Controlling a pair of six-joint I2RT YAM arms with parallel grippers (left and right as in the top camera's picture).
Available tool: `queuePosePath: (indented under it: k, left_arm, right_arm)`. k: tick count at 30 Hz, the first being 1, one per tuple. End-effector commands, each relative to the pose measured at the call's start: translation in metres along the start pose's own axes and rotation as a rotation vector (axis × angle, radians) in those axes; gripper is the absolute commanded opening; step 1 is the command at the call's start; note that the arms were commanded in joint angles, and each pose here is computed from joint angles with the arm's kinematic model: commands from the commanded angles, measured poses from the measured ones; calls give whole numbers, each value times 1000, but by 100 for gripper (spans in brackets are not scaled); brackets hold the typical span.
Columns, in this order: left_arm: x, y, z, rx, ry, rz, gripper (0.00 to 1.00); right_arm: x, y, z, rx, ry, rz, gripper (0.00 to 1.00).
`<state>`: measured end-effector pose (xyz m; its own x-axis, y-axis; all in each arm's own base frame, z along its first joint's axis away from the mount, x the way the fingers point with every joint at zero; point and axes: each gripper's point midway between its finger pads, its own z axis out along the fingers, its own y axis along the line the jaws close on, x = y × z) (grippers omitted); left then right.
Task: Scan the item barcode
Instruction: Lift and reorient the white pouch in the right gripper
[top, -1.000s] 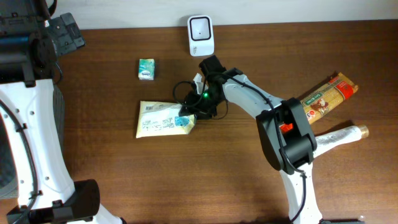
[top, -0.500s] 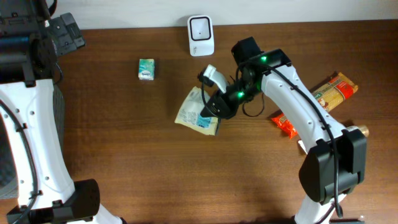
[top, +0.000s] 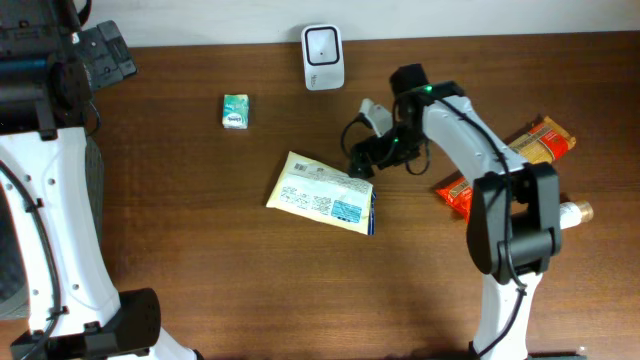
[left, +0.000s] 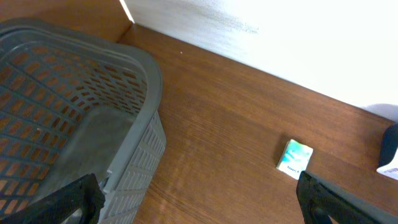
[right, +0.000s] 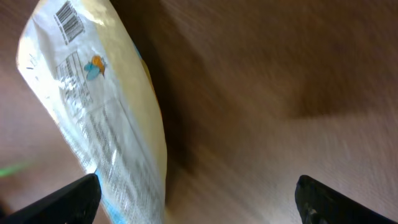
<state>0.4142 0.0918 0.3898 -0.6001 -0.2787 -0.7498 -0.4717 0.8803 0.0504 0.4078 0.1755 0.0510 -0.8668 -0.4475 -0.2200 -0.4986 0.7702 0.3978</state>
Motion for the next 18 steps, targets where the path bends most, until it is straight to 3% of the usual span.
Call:
queuePosePath:
  k: [1,4,5,6,7,10,13,18]
  left_arm:
    - [-1,3,2,-13,-2,10,99]
    - [-1,3,2,-13,-1,10,99]
    - [-1,3,2,-13,-1,10,99]
    - [-1,3,2,-13,-1,10,99]
    - [-1,3,2,-13,-1,10,99]
    - [-1,3,2,-13,-1,10,99]
    - [-1,3,2,-13,-1,10,99]
    - [-1,3,2,-13,-1,10,99]
  right_arm:
    - [2,25,39,-18,61,-233,99]
    - [34,49,62,-30,224,-254,98]
    - [44,50,64,-33,269,-242,88]
    - [51,47,66,-24,298,-227,74]
    - [61,31,72,49,335,-140,38]
    - [56,5,68,96,281,41,7]
    - [37,-11,57,118,197,98,4]
    - [-23,35,-15,307,1,-164,4]
